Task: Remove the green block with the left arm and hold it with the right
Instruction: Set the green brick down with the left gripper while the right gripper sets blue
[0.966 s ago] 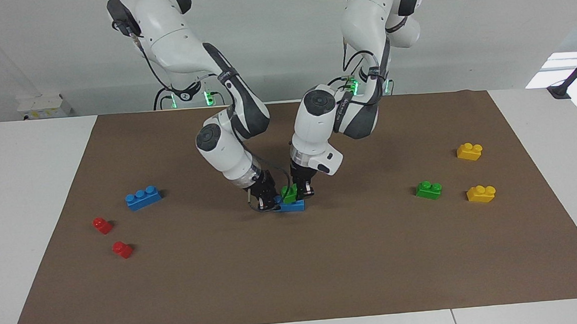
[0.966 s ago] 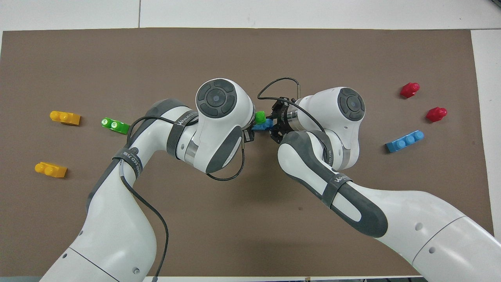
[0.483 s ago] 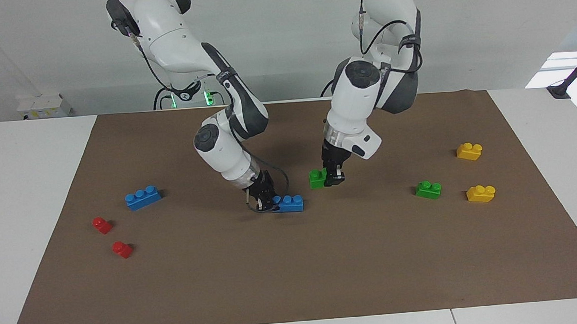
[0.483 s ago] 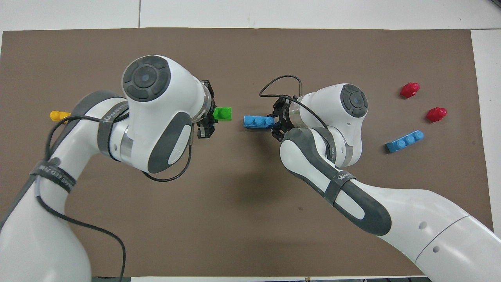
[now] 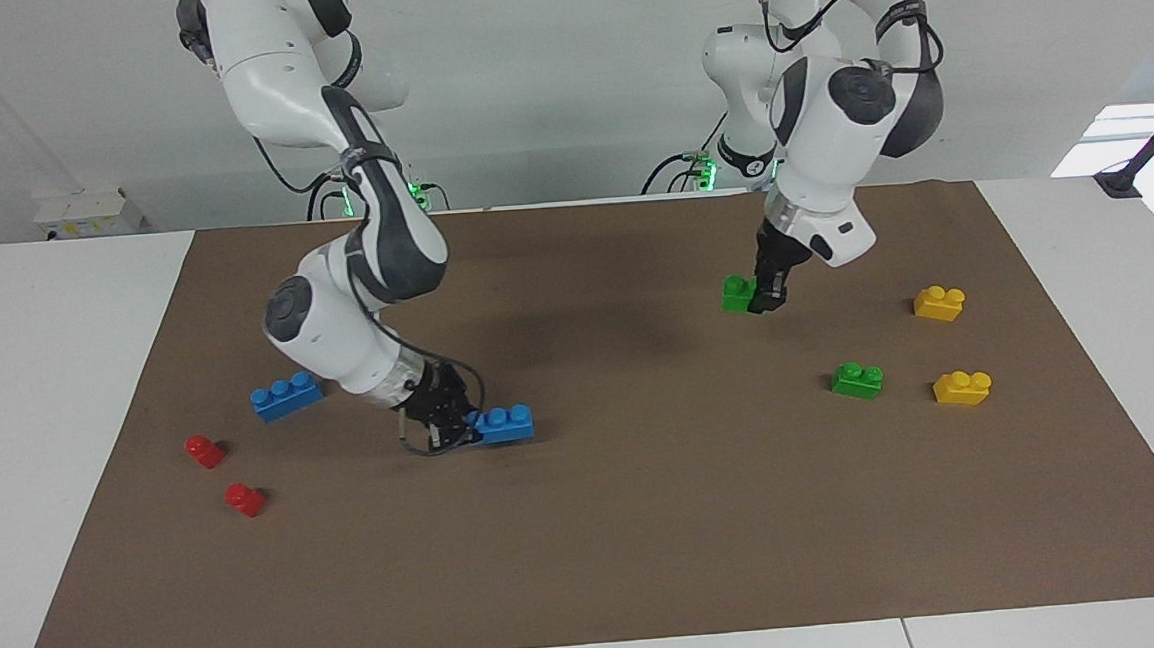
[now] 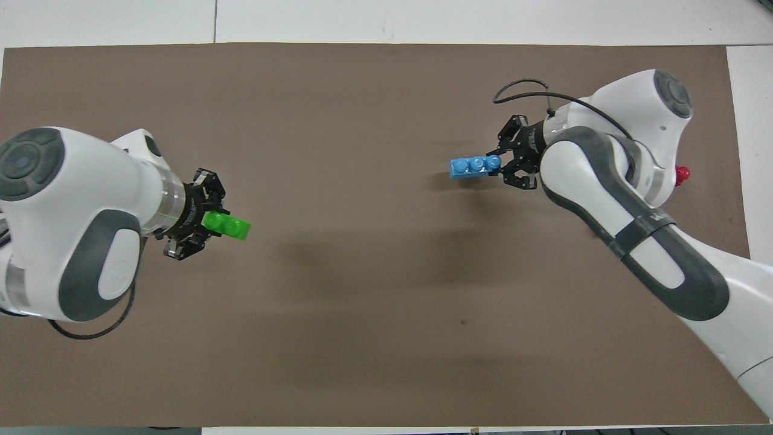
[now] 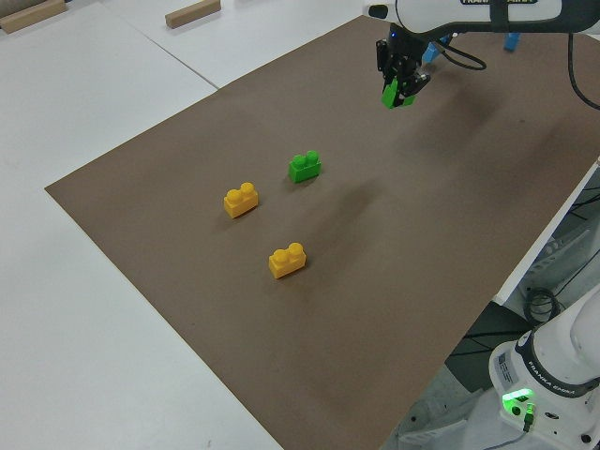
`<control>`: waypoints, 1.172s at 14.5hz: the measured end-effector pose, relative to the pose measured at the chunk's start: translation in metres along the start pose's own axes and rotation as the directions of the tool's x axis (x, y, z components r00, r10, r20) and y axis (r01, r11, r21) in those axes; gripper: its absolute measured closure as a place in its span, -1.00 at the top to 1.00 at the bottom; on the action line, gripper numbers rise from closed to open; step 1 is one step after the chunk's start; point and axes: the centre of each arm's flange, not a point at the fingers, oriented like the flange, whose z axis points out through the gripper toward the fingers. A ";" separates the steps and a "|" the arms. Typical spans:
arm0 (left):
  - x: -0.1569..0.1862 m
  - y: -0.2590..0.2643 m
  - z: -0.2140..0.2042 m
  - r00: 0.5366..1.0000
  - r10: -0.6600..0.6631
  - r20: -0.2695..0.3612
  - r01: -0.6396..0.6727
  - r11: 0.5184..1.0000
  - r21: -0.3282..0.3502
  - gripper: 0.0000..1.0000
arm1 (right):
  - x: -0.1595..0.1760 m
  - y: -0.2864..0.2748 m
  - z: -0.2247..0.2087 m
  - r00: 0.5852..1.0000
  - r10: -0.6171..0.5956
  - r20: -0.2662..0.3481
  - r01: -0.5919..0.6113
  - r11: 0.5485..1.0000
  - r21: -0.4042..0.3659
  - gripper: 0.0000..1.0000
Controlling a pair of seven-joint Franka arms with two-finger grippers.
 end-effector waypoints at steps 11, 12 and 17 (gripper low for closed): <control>0.140 -0.088 0.052 0.676 0.735 0.048 -0.736 0.677 0.006 -0.30 | 0.158 0.033 -0.053 0.999 -0.039 0.027 0.040 0.999 -0.032 -0.31; 0.135 -0.086 0.062 0.637 0.770 0.049 -0.771 0.637 0.006 -0.30 | 0.159 0.033 -0.055 0.999 -0.042 0.023 0.043 0.999 -0.032 -0.31; 0.120 -0.069 0.109 0.506 0.860 0.065 -0.863 0.505 0.025 -0.30 | 0.174 0.038 -0.062 0.998 -0.066 0.013 0.067 0.997 -0.024 -0.31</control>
